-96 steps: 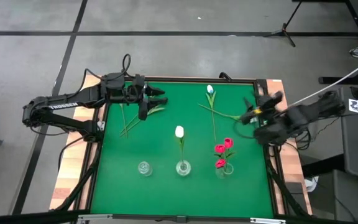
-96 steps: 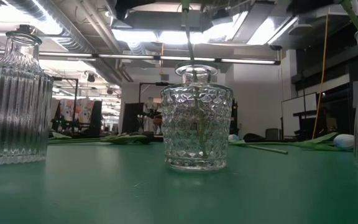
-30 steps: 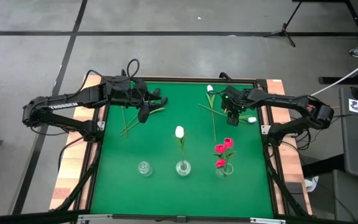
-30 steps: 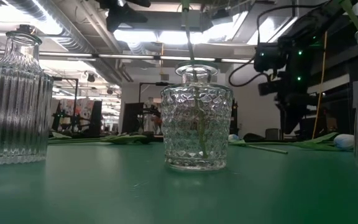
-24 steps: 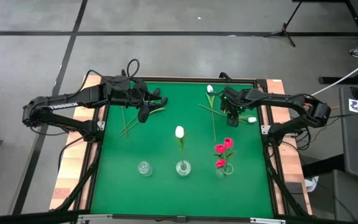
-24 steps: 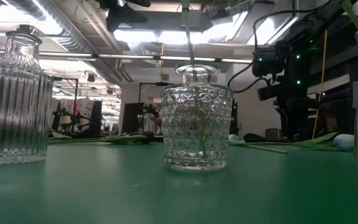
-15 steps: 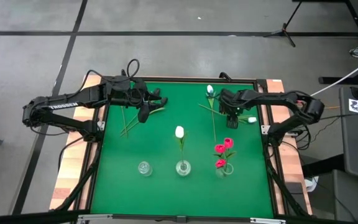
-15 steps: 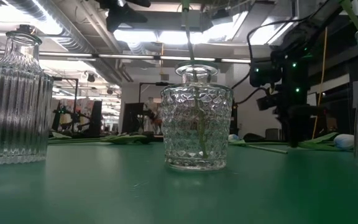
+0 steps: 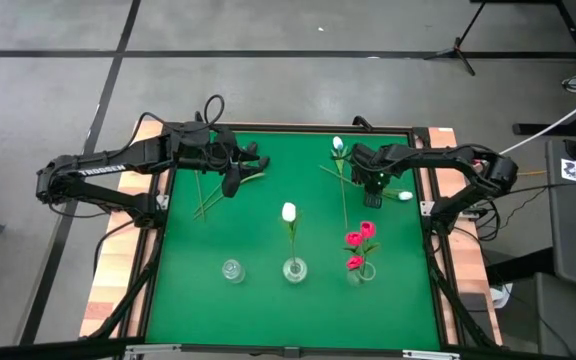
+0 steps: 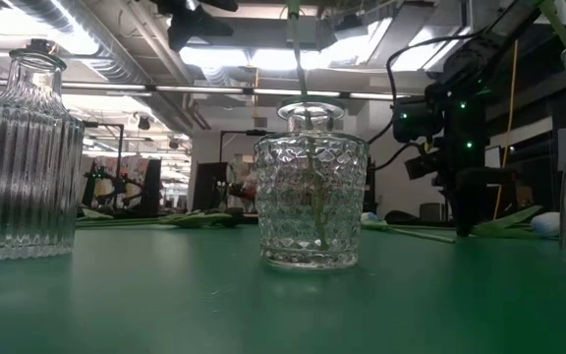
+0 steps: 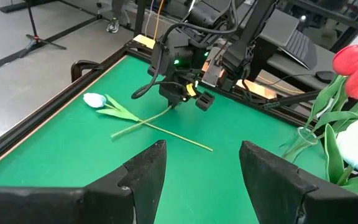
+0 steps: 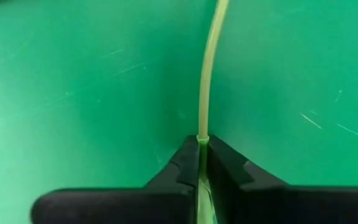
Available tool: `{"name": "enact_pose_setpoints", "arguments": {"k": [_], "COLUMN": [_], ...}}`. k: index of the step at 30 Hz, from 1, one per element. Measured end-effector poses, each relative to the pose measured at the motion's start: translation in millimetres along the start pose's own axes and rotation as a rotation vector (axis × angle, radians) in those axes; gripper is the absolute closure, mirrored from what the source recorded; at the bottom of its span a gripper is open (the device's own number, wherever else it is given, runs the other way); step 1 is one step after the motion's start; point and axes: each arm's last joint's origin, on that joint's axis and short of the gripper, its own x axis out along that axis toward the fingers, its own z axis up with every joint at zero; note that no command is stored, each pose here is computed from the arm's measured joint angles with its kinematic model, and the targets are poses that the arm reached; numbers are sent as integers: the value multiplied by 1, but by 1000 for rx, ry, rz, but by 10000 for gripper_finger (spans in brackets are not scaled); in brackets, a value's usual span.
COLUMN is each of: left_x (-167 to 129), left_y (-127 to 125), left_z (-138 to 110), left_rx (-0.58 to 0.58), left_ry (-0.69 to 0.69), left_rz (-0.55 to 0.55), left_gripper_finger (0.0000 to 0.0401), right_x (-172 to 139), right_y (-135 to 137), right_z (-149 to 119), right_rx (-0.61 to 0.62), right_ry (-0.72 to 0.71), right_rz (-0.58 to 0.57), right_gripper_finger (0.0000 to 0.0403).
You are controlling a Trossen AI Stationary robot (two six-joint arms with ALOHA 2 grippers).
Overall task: Sort flowers into vase by color
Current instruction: Put the top white tulip into the middle transparent vase
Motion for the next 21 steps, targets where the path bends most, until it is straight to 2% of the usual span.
{"name": "enact_pose_setpoints", "arguments": {"k": [5,10,16,21], "left_x": [0,0,0,-1], "left_y": [0,0,0,-1], "left_z": [0,0,0,2], "left_rx": [-9,-11,-1,-12], "left_ry": [0,0,-1,-16], "left_rz": [0,0,-1,-5], "left_gripper_finger": [201,201,201,201], "right_x": [-13,-55,-135,-214], "right_y": [1,-5,-15,-9], "right_z": [-6,1,17,24], "right_rx": [26,5,-23,-78], "right_ry": [29,22,-21,-87], "right_rz": [-9,-80,-234,-408], "right_gripper_finger": [392,397,399,400]}}
